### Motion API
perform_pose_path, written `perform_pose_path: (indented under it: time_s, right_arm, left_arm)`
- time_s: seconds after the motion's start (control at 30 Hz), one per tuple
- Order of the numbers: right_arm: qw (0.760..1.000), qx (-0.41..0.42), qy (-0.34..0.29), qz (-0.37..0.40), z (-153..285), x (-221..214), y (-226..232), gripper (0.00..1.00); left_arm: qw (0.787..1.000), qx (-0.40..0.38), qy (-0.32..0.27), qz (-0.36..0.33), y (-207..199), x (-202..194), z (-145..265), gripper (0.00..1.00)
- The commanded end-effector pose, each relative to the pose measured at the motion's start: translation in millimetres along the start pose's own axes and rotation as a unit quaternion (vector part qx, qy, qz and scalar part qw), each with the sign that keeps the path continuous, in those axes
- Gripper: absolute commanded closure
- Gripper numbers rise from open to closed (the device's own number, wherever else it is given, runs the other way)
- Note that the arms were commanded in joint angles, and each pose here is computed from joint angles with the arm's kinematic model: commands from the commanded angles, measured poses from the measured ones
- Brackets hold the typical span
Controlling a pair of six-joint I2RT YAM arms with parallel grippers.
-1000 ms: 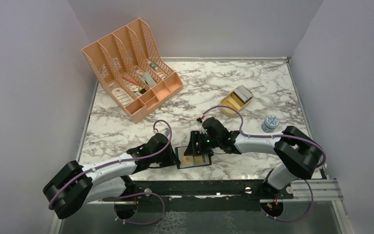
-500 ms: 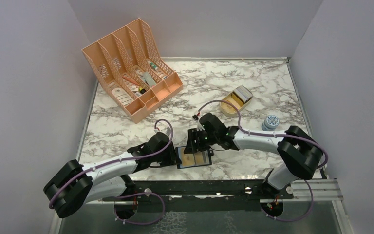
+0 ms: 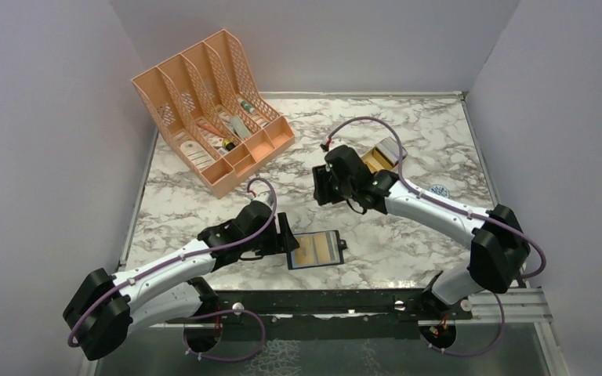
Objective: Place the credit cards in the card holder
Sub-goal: Pick up the credit card from the storage box.
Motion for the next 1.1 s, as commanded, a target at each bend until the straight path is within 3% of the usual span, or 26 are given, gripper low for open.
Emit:
perform_pose_path:
  time_s: [0.0, 0.13, 0.3, 0.57, 1.07]
  right_arm:
    - [0.986, -0.155, -0.039, 0.045, 1, 43, -65, 0.48]
    - [0.966, -0.248, -0.052, 0.05, -1, 72, -113, 0.48]
    - [0.932, -0.354, -0.047, 0.059, 1, 90, -170, 0.49]
    - [0.897, -0.432, -0.041, 0.083, -2, 114, -221, 0.5]
    - [0.873, -0.467, 0.005, 0.143, -37, 114, -262, 0.49]
  left_arm:
    - [0.999, 0.017, -0.015, -0.027, 2, 10, 9, 0.31]
    - [0.998, 0.028, -0.019, -0.045, 3, 16, 16, 0.14]
    - [0.996, 0.042, -0.029, -0.067, 3, 25, 25, 0.01]
    - [0.993, 0.058, -0.026, -0.097, 5, 31, 27, 0.01]
    - [0.993, 0.054, -0.035, -0.102, 4, 34, 29, 0.01]
Point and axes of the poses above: each gripper's point midway between its finger pads, its own z axis back along the fingers, its own y axis along the line the jaws close on, x = y × z, the point moved 1 cm from there along z, back along the fingers, and after that the axes turned 9 degrees about -z, right-handed, at the moved point
